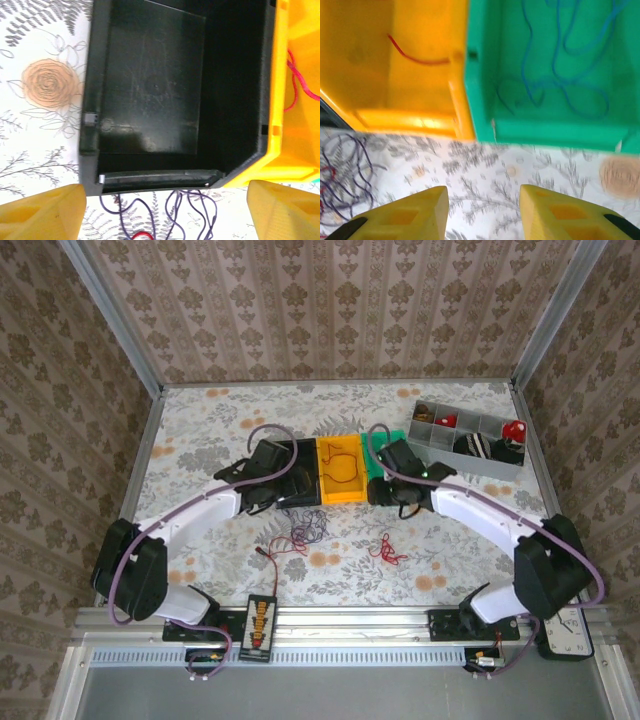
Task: Untangle the cables
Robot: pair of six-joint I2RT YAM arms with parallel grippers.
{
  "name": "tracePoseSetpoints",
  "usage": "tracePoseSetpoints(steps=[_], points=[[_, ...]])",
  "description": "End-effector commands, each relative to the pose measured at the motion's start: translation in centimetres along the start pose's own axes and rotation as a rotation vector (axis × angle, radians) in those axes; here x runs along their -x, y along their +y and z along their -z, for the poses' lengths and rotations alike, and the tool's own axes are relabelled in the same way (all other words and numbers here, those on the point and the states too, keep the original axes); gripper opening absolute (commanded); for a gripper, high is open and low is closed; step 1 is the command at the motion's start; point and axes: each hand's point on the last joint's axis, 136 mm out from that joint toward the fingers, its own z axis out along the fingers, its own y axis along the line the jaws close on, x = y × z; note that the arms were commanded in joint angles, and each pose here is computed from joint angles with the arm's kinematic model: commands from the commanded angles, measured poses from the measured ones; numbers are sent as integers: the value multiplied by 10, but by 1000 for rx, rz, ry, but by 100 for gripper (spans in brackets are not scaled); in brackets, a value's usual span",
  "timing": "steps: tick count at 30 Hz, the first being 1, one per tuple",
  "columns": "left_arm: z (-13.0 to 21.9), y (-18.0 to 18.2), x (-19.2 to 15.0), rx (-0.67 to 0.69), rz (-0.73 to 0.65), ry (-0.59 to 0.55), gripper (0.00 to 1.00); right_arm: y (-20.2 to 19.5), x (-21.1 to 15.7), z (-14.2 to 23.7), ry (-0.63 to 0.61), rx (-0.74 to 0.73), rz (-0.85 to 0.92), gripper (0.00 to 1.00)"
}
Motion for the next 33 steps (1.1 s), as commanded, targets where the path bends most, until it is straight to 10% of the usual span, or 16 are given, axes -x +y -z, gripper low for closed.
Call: tracePoseSetpoints(steps=[1,25,33], points=[[-4,-12,3,-12,-38,-10,84,-9,-29,-2,23,-29,-66,41],[23,-52,-13,-124,-374,-10,84,-8,-111,-37,239,-16,-54,26],[25,-80,-30,-216,-525,19,85,0,-91,-24,202,14,-6,0]])
